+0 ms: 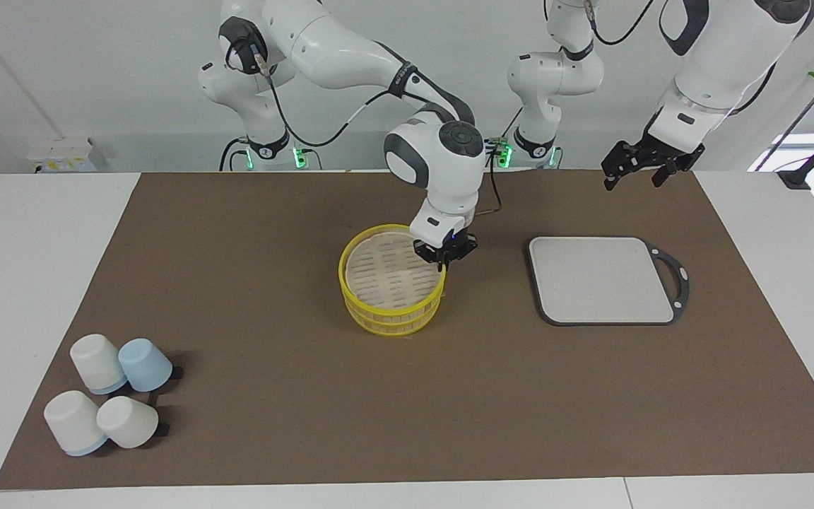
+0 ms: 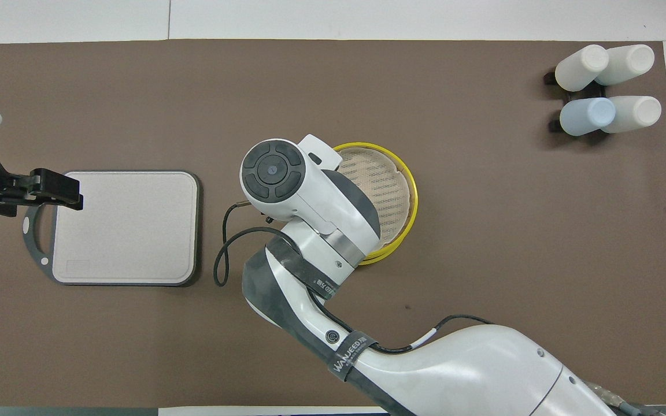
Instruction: Place bun in steamer
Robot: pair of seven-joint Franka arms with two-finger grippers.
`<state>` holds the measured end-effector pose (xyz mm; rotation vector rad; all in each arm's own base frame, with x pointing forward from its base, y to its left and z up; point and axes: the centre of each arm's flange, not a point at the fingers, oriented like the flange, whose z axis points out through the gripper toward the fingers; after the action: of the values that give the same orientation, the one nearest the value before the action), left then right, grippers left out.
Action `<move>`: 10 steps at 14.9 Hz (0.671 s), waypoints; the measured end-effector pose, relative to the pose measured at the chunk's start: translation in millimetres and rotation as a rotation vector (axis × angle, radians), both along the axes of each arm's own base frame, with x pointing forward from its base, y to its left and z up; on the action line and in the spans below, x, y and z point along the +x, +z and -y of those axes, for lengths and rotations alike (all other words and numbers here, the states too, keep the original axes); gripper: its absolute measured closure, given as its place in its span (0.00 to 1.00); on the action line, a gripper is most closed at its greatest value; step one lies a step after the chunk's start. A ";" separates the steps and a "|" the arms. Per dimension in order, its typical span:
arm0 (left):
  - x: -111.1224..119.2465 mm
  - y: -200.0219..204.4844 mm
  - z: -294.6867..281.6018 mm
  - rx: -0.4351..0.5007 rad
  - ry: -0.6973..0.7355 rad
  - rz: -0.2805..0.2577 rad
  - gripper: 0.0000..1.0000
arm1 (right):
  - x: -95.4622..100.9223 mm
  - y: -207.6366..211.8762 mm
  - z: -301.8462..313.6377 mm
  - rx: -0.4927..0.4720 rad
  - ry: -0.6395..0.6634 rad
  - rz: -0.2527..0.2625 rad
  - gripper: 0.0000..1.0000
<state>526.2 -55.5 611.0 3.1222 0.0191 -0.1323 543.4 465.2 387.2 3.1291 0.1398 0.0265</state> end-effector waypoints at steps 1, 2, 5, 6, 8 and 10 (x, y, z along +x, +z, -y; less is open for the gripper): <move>0.0 0.4 0.0 0.000 0.000 0.001 0.00 | -1.1 -0.8 -0.7 -0.001 -0.002 -0.001 0.92; 0.1 0.6 0.0 0.000 -0.001 0.001 0.00 | -1.5 -0.7 -1.0 -0.001 -0.002 -0.001 0.92; 0.3 0.9 0.0 0.000 -0.001 0.003 0.00 | -3.2 -1.0 -0.4 -0.003 -0.001 -0.002 0.92; 0.6 1.1 0.1 -0.001 -0.001 0.006 0.00 | -3.9 -0.9 0.2 -0.004 -0.001 -0.002 0.92; 1.6 1.8 0.1 -0.002 -0.001 0.015 0.00 | -5.1 -2.8 2.4 -0.010 -0.003 -0.006 0.77; 2.0 2.1 0.4 -0.002 -0.001 0.019 0.00 | -5.0 -4.9 4.5 -0.014 -0.005 -0.009 0.67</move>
<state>528.2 -55.9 613.1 3.1211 0.0168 -0.1028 538.4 460.7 382.3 3.1157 0.1316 0.0111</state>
